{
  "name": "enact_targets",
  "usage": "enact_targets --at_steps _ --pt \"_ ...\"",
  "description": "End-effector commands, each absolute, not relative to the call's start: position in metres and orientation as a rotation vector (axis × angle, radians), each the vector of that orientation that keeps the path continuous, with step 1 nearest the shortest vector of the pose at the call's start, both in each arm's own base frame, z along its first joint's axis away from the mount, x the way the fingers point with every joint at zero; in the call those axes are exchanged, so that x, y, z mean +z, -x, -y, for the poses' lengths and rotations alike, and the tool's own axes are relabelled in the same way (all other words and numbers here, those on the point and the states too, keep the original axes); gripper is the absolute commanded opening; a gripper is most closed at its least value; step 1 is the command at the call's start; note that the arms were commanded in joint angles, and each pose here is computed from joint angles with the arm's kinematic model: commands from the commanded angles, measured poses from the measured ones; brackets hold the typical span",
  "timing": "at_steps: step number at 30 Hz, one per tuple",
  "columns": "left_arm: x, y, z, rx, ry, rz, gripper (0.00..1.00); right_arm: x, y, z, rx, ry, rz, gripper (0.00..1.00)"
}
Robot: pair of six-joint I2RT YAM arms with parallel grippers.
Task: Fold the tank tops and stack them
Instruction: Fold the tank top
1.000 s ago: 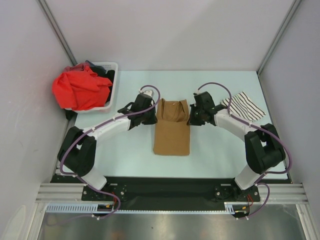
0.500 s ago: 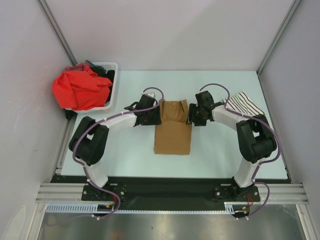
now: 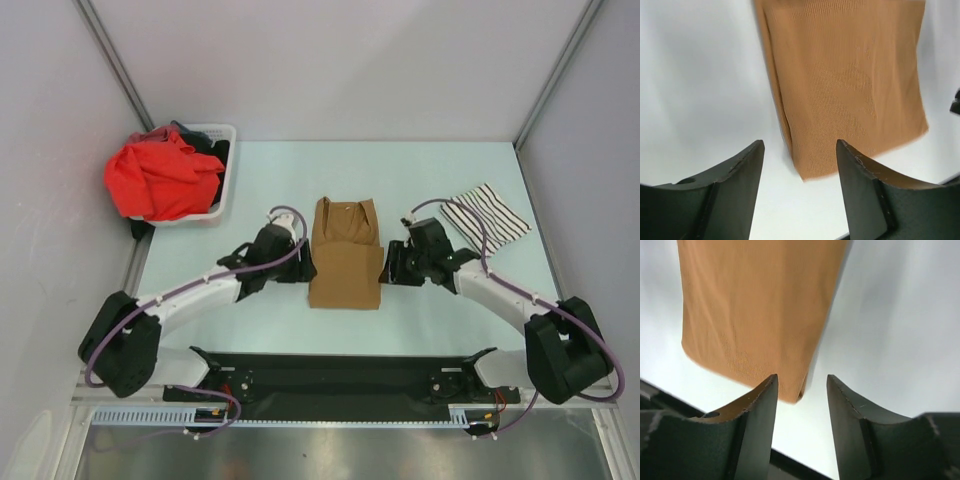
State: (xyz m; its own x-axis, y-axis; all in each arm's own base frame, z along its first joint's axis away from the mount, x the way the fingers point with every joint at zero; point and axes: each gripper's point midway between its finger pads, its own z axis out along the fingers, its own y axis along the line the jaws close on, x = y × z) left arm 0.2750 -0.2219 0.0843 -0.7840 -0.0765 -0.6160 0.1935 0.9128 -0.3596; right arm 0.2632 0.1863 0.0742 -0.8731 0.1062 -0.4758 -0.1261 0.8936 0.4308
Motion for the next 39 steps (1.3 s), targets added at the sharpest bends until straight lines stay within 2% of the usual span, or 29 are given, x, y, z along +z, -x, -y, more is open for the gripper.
enact_targets --at_steps 1,6,10,13,17,19,23,24,29,30,31,33,34,39 --pt "0.073 -0.237 0.238 -0.669 -0.101 -2.431 0.65 0.076 -0.235 -0.202 0.736 0.094 -2.563 0.49" --pt "0.052 -0.203 0.243 -0.714 -0.124 -2.474 0.66 0.068 -0.215 -0.214 0.756 0.149 -2.588 0.56" --pt "0.039 -0.196 0.242 -0.735 -0.107 -2.492 0.66 0.053 -0.213 -0.217 0.750 0.136 -2.624 0.52" --pt "0.030 -0.195 0.241 -0.719 -0.108 -2.514 0.65 0.037 -0.211 -0.219 0.732 0.126 -2.656 0.44" --pt "0.025 -0.200 0.245 -0.721 -0.102 -2.508 0.61 0.020 -0.210 -0.217 0.699 0.106 -2.696 0.23" --pt "0.025 -0.201 0.246 -0.726 -0.101 -2.506 0.59 0.014 -0.208 -0.218 0.704 0.104 -2.711 0.19" --pt "0.019 -0.202 0.246 -0.706 -0.098 -2.521 0.51 0.009 -0.204 -0.217 0.707 0.101 -2.725 0.18" --pt "0.018 -0.202 0.246 -0.701 -0.097 -2.524 0.44 0.008 -0.203 -0.217 0.705 0.100 -2.730 0.19" --pt "0.014 -0.200 0.244 -0.687 -0.094 -2.538 0.25 0.011 -0.201 -0.215 0.706 0.102 -2.725 0.17" --pt "0.013 -0.198 0.243 -0.691 -0.100 -2.545 0.21 0.011 -0.200 -0.214 0.704 0.102 -2.728 0.15" --pt "0.013 -0.197 0.243 -0.697 -0.102 -2.545 0.11 0.012 -0.199 -0.214 0.701 0.106 -2.730 0.12" --pt "0.014 -0.195 0.240 -0.696 -0.099 -2.545 0.03 0.014 -0.197 -0.211 0.691 0.105 -2.741 0.01" --pt "0.013 -0.192 0.238 -0.685 -0.103 -2.557 0.00 0.015 -0.196 -0.209 0.673 0.106 -2.745 0.00" --pt "0.028 -0.183 0.235 -0.695 -0.154 -2.564 0.00 0.037 -0.192 -0.206 0.675 0.122 -2.735 0.00"
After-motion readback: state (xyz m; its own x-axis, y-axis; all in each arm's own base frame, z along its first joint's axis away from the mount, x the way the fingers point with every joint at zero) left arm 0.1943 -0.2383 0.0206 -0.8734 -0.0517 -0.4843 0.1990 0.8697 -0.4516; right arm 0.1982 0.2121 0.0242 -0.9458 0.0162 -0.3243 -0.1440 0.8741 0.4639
